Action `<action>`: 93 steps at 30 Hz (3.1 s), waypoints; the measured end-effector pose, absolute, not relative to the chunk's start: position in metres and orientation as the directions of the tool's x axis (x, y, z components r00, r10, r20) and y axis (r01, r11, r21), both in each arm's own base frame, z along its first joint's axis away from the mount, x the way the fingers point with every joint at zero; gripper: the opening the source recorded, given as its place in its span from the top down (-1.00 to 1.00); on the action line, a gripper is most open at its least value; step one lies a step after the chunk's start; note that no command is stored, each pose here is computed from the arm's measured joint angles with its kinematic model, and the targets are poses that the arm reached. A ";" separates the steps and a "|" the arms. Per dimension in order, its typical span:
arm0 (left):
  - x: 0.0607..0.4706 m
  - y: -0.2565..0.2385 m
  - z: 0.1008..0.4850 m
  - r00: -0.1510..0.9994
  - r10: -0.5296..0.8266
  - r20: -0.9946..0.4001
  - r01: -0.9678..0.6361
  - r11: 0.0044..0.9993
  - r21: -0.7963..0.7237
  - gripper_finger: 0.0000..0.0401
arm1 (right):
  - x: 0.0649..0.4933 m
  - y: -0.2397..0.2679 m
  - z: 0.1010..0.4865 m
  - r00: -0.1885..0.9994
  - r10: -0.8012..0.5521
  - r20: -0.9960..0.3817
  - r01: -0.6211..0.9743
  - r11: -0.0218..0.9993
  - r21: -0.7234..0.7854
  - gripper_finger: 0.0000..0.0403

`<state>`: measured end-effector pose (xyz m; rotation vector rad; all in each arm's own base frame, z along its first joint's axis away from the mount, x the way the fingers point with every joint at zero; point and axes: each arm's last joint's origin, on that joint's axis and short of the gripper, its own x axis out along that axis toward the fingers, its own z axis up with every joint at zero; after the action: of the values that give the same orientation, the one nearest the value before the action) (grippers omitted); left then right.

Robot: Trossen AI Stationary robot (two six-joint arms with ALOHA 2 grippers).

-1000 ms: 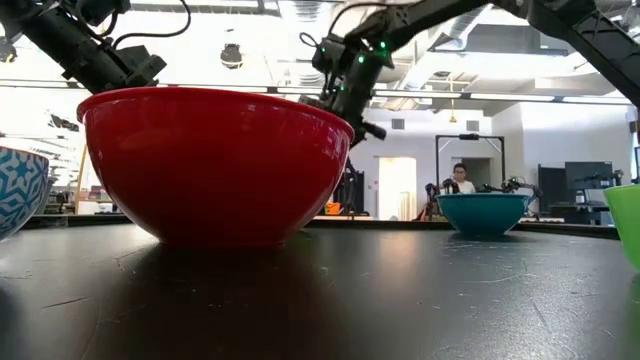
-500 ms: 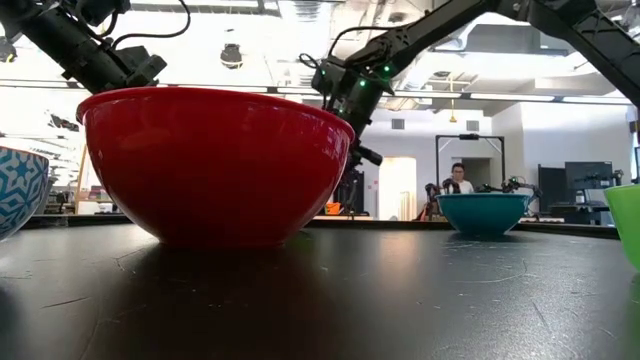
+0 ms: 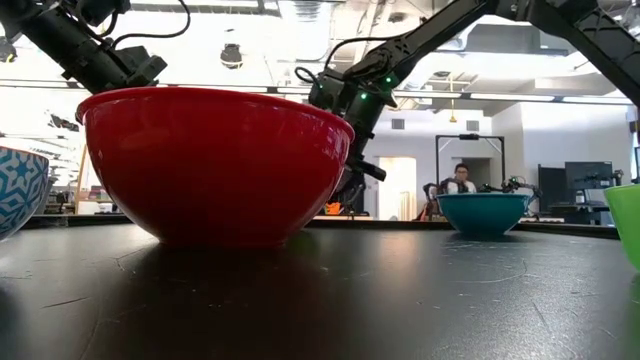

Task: Nest bowls inside each other
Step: Stack the light green bowl on top of the orange bowl

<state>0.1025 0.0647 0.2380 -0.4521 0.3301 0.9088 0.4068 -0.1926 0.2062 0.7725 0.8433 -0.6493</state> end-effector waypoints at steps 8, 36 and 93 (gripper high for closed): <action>0.101 0.064 0.235 0.569 0.661 -0.489 -0.814 0.536 -0.223 0.18 | 0.406 -0.205 0.210 0.523 -0.286 -0.803 0.789 0.519 0.329 0.90; 0.101 0.064 0.236 0.562 0.675 -0.478 -0.781 0.624 -0.038 0.18 | 0.371 -0.051 0.347 0.699 -0.225 -0.679 0.678 0.512 0.528 0.90; 0.119 0.073 0.240 0.612 0.683 -0.399 -0.774 0.620 -0.125 0.18 | 0.424 0.011 0.258 0.542 -0.065 -0.838 0.739 0.511 0.438 0.22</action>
<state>0.1195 0.0732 0.2400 -0.2997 0.3295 0.8550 0.4240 0.0113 0.2576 0.9105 0.8707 -0.5652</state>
